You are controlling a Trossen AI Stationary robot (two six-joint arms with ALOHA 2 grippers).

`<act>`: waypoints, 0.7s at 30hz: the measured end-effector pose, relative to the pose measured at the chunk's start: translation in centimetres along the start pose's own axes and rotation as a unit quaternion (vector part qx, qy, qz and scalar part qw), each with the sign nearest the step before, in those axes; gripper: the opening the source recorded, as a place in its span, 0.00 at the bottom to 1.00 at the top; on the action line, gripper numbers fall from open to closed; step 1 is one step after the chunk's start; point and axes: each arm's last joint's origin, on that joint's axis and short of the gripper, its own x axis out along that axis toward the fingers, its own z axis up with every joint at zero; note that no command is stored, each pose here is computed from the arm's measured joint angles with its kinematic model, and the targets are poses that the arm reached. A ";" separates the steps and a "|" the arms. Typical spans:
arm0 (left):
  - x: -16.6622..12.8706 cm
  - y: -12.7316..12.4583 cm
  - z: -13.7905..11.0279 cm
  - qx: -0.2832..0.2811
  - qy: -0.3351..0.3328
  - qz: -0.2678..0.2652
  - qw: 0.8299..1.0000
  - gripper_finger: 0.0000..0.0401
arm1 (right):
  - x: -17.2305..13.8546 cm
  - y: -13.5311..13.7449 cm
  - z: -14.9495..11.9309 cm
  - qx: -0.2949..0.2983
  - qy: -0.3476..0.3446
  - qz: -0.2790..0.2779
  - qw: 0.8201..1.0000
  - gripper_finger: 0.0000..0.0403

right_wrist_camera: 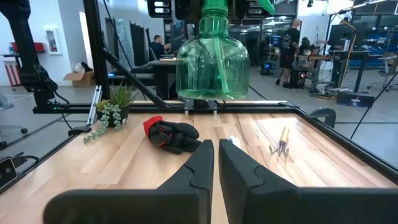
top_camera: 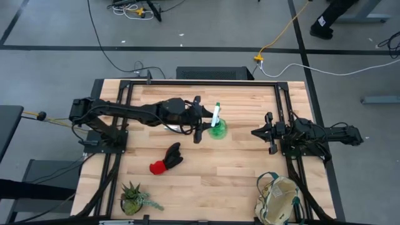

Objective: Pick & Place Garden tools in Gardening bag
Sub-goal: Put the green spray bottle into the gardening bag

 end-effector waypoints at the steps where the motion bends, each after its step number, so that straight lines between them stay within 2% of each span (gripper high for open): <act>1: 0.0 0.0 -0.1 0.000 0.004 0.001 1.000 0.37 | 0.0 0.0 0.0 0.000 0.000 0.000 1.000 0.07; 15: 0.0 0.3 -1.5 -0.001 0.073 0.033 0.997 0.37 | 0.0 0.0 0.0 0.000 0.000 0.000 1.000 0.07; 21: 0.0 0.4 -1.5 -0.002 0.074 0.036 0.997 0.37 | 0.0 0.0 0.0 -0.002 0.000 0.000 1.000 0.07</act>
